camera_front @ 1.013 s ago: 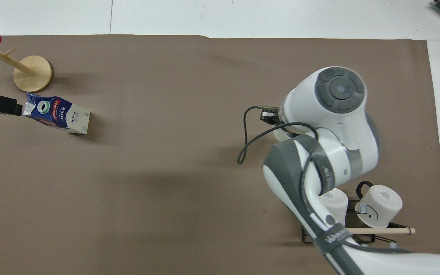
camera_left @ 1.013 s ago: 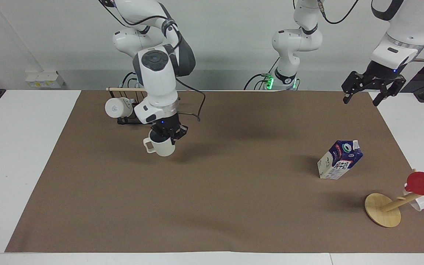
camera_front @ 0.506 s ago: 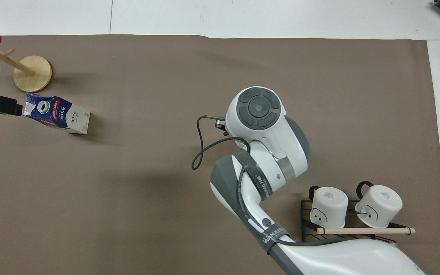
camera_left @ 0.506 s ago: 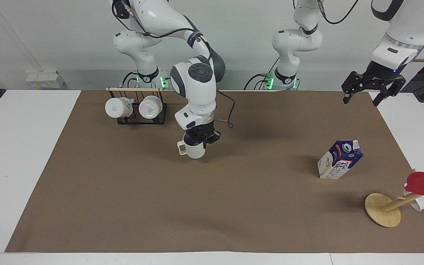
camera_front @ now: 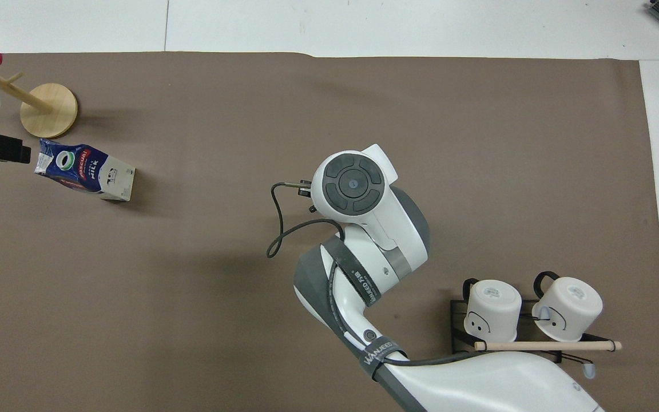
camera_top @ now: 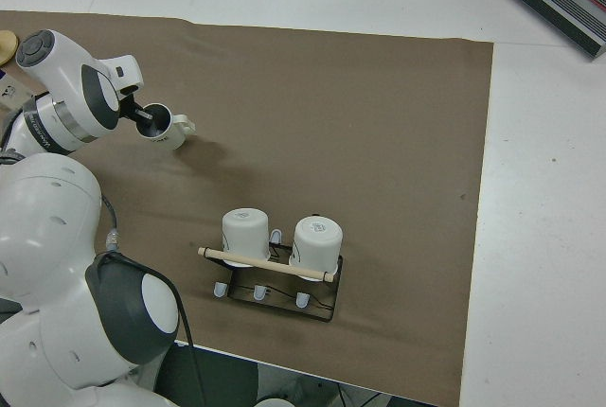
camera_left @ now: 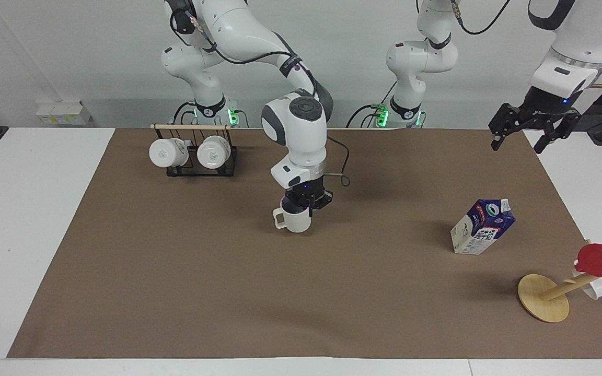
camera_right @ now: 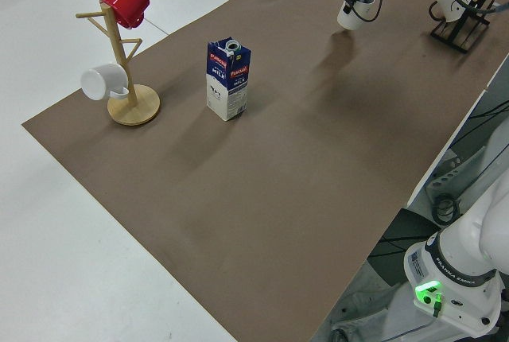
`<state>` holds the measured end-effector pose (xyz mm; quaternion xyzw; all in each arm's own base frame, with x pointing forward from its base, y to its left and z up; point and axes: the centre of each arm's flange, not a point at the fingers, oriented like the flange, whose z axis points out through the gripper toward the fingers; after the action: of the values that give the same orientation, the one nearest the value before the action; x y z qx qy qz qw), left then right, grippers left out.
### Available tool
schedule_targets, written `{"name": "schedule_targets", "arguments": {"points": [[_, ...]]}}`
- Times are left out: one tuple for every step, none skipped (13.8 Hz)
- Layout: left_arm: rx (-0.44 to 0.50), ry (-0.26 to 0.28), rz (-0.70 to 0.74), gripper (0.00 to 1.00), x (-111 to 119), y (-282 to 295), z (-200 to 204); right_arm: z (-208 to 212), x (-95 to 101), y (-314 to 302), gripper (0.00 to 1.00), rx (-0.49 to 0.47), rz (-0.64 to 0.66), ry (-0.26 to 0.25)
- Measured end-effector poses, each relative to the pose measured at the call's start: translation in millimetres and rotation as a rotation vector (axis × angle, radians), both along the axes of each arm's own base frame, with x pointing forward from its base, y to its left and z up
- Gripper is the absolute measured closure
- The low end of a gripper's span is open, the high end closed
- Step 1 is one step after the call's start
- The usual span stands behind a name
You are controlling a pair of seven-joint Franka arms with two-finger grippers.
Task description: Place cup and milk on table
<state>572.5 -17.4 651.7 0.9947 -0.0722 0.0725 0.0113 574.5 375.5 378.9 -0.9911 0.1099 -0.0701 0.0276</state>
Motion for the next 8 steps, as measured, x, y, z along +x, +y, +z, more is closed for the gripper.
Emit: {"name": "schedule_targets", "arguments": {"points": [[0.0,-0.006,0.003,0.0,6,1,-8,-4,-1.4,2,0.96,-0.007,0.007,0.001],[0.0,-0.012,0.008,0.0,14,3,-17,-8,-2.5,4,0.96,-0.018,0.017,0.001],[0.001,-0.014,0.016,0.0,22,7,-28,-13,-3.4,5,0.96,-0.025,0.023,-0.001],[0.002,-0.014,0.024,0.0,30,12,-39,-18,-3.4,6,0.96,-0.023,0.026,-0.007],[0.002,-0.014,0.029,0.0,36,15,-48,-21,-3.4,6,0.96,-0.024,0.031,-0.009],[0.003,-0.013,0.029,0.0,42,17,-56,-24,-4.0,5,0.96,-0.027,0.041,-0.009],[0.004,-0.013,0.027,0.0,47,17,-63,-26,-4.8,5,0.96,-0.032,0.058,-0.006],[0.004,-0.013,0.026,0.0,51,17,-70,-28,-5.7,4,0.96,-0.037,0.076,-0.002]]}}
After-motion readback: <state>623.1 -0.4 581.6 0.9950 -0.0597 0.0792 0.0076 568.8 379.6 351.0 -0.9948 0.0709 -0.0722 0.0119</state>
